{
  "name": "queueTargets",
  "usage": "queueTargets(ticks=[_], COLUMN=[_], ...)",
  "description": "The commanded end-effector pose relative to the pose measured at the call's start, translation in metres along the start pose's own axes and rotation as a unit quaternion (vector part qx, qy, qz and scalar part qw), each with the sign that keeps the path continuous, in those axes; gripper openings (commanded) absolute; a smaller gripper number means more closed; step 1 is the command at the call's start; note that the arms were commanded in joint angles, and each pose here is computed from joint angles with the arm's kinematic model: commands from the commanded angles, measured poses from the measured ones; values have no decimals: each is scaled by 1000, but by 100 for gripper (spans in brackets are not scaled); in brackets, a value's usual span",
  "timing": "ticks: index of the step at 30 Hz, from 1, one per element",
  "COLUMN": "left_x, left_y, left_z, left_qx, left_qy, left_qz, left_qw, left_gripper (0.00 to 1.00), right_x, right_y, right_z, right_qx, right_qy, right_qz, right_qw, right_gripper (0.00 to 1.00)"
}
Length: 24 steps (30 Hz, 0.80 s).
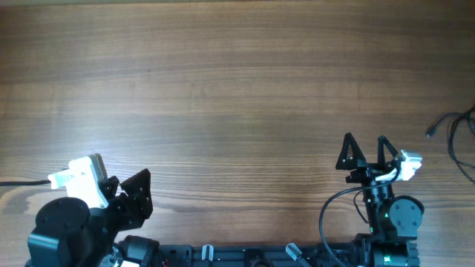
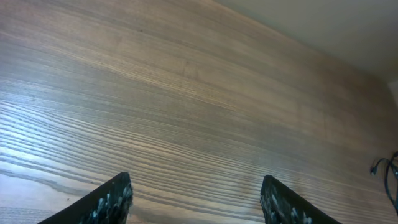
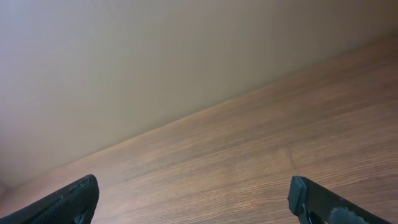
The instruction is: Untangle cables
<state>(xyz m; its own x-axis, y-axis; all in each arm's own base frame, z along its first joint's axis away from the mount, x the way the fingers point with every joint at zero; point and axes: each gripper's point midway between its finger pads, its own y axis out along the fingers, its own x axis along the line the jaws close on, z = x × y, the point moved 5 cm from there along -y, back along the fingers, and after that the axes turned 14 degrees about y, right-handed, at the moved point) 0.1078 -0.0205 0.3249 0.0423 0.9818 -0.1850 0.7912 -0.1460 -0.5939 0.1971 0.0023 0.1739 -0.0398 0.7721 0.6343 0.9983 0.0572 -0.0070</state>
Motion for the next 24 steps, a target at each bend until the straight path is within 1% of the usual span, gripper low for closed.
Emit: queueTargets(ticks=[1, 4, 5, 6, 9, 14, 16, 20, 24], left_x=[1, 1, 1, 1, 1, 1, 1, 1, 1], left_y=[-4, -4, -4, -4, -4, -4, -4, -4, -4], left_z=[-3, -3, -3, -3, -3, -3, -3, -3, -3], left_qx=[-13, -12, -12, -12, -12, -12, -12, -12, -12], left_qy=[6, 6, 6, 6, 6, 6, 6, 6, 6], left_qz=[-4, -4, -4, -4, -4, -4, -4, -4, -4], left_qw=[1000, 1000, 1000, 1000, 1000, 1000, 1000, 1000, 1000], left_gripper=[68, 68, 68, 69, 69, 69, 70, 70, 70], right_x=[-5, -6, -6, -7, -10, -12, -12, -12, -9], right_y=[-1, 0, 0, 1, 2, 3, 3, 3, 3], right_z=[-5, -4, -3, -1, 1, 2, 2, 2, 4], right_qx=[-21, -17, -15, -8, 0, 5, 5, 10, 16], right_qy=[0, -2, -15, -54, -95, -129, -161, -256, -264], right_qz=[20, 23, 25, 28, 34, 40, 42, 39, 26], right_qw=[1000, 1000, 999, 998, 995, 991, 986, 966, 964], right_gripper=[100, 100, 100, 100, 100, 100, 100, 100, 100])
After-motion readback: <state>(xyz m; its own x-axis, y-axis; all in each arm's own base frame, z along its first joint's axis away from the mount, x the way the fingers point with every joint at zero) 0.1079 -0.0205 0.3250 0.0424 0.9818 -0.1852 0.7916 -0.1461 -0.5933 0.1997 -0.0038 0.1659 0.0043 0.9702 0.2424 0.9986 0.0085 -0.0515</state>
